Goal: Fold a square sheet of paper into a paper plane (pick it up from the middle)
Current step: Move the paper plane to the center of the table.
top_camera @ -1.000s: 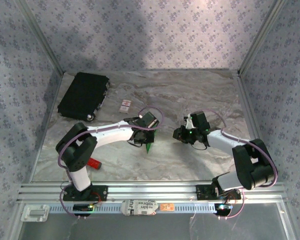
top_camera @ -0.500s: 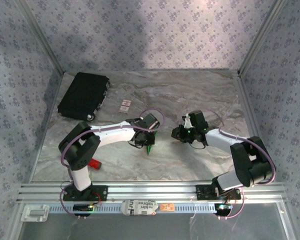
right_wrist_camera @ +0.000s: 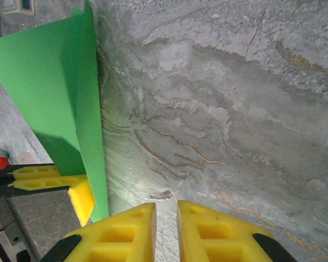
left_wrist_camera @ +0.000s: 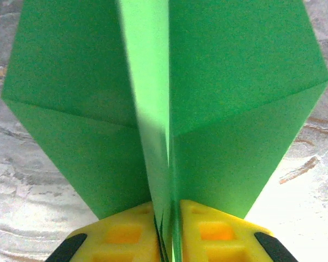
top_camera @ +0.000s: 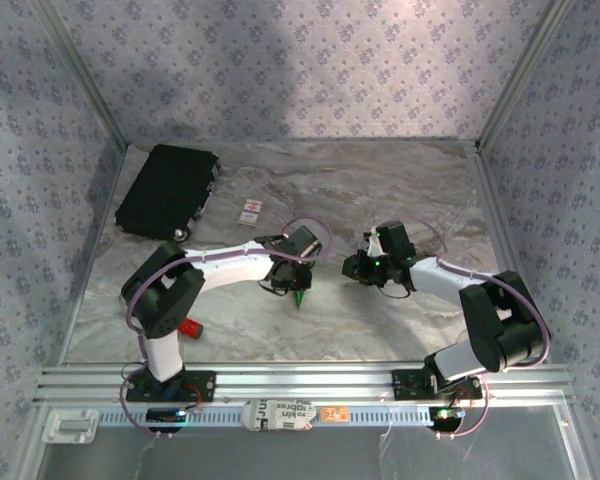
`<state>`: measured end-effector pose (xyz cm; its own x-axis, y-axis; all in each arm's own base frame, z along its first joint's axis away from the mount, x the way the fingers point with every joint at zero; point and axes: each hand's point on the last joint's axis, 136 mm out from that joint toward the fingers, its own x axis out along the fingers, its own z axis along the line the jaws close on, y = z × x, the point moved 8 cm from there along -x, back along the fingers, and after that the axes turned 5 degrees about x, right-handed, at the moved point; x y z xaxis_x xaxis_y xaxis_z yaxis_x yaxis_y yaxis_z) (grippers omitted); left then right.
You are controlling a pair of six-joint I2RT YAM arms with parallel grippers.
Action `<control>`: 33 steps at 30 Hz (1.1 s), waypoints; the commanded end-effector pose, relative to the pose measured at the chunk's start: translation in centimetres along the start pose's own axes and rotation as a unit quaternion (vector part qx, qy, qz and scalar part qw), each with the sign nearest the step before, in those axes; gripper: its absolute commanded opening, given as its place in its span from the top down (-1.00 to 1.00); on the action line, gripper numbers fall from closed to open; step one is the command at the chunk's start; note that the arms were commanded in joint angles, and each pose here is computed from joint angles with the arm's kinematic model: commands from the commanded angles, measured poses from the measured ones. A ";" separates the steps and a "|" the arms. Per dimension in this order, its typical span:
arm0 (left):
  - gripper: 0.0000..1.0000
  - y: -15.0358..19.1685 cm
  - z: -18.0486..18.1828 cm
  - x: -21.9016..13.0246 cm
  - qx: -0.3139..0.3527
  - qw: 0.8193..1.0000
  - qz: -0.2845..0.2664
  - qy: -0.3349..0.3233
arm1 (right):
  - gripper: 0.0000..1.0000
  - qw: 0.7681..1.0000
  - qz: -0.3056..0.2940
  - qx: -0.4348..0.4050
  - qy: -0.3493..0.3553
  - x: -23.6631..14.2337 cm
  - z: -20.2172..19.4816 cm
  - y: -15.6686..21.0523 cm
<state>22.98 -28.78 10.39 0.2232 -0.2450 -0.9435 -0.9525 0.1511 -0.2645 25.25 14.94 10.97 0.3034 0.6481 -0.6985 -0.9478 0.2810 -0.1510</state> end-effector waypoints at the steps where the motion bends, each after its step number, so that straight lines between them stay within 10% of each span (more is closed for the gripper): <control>1: 0.68 0.2 -0.4 0.2 0.017 1.000 0.013 -0.014 | 0.63 1.000 -0.005 -0.005 -0.005 0.1 0.7 -0.6; 33: 0.38 1.4 -0.1 3.4 0.037 0.993 0.062 -0.095 | 0.62 0.999 -0.028 -0.012 0.010 -1.3 0.4 -0.6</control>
<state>23.06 -30.29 9.66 0.2010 -0.1403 -0.9695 -0.9467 0.2266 -0.2290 25.42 14.67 11.70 0.3381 0.6346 -0.6949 -0.9370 0.2962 -0.1853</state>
